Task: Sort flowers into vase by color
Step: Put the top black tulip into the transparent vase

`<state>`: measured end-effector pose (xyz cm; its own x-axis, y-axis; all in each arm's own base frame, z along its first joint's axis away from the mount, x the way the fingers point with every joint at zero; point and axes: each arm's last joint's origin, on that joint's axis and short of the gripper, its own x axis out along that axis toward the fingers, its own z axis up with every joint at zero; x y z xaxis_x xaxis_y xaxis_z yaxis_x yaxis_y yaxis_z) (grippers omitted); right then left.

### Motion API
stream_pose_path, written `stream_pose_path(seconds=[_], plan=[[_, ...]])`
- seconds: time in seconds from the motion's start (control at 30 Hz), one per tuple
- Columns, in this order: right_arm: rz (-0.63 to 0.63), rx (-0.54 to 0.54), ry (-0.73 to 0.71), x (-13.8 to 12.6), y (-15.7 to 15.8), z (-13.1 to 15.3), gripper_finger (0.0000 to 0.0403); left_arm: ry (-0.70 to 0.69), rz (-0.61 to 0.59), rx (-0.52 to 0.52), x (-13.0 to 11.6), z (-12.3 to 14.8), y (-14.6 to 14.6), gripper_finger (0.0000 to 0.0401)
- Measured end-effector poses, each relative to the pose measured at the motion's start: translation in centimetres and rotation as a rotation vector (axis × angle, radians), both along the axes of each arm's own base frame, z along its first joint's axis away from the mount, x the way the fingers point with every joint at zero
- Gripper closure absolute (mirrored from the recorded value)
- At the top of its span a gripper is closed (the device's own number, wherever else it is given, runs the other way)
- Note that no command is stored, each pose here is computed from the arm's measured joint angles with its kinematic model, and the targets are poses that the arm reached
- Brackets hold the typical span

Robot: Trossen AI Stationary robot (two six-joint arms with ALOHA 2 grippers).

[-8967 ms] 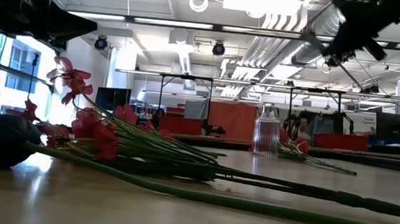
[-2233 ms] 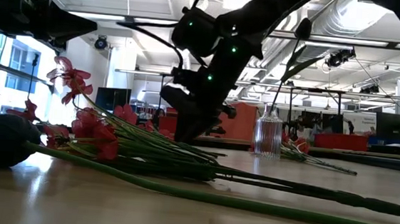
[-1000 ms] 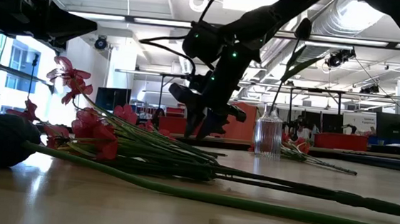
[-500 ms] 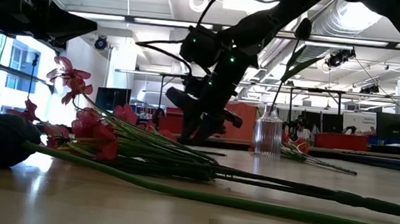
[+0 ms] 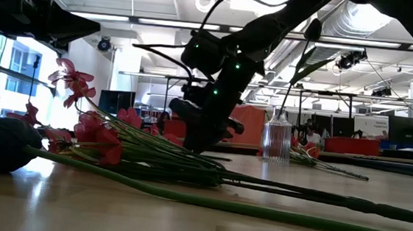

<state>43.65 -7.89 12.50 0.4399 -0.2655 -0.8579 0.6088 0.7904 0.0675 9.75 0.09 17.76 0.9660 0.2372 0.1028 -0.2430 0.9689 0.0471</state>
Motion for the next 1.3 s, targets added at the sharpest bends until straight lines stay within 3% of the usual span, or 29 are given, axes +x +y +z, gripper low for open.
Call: stream_pose_path(seconds=[0.13, 0.3, 0.53, 0.83, 1.1, 1.3], plan=[[0.050, -0.028, 0.038, -0.1, 0.2, -0.3, 0.0293, 0.000, 0.000, 0.000, 0.0, 0.0, 0.0, 0.0401], [0.098, -0.024, 0.060, -0.2, 0.2, -0.4, 0.0390, -0.001, 0.000, 0.000, 0.0, 0.0, 0.0, 0.0401], [0.137, 0.009, 0.066, -0.6, 0.4, 0.5, 0.0400, -0.001, 0.000, 0.000, 0.0, 0.0, 0.0, 0.0401], [0.255, 0.004, 0.012, -2.7, 0.1, 7.6, 0.0402, -0.001, 0.000, 0.000, 0.0, 0.0, 0.0, 0.0401], [0.321, 0.218, 0.182, -6.0, -1.2, 12.7, 0.0402, -0.001, -0.001, 0.000, 0.0, 0.0, 0.0, 0.0401], [0.433, 0.351, 0.033, -5.6, -1.2, 17.5, 0.0403, -0.001, 0.000, 0.000, 0.0, 0.0, 0.0, 0.0401]])
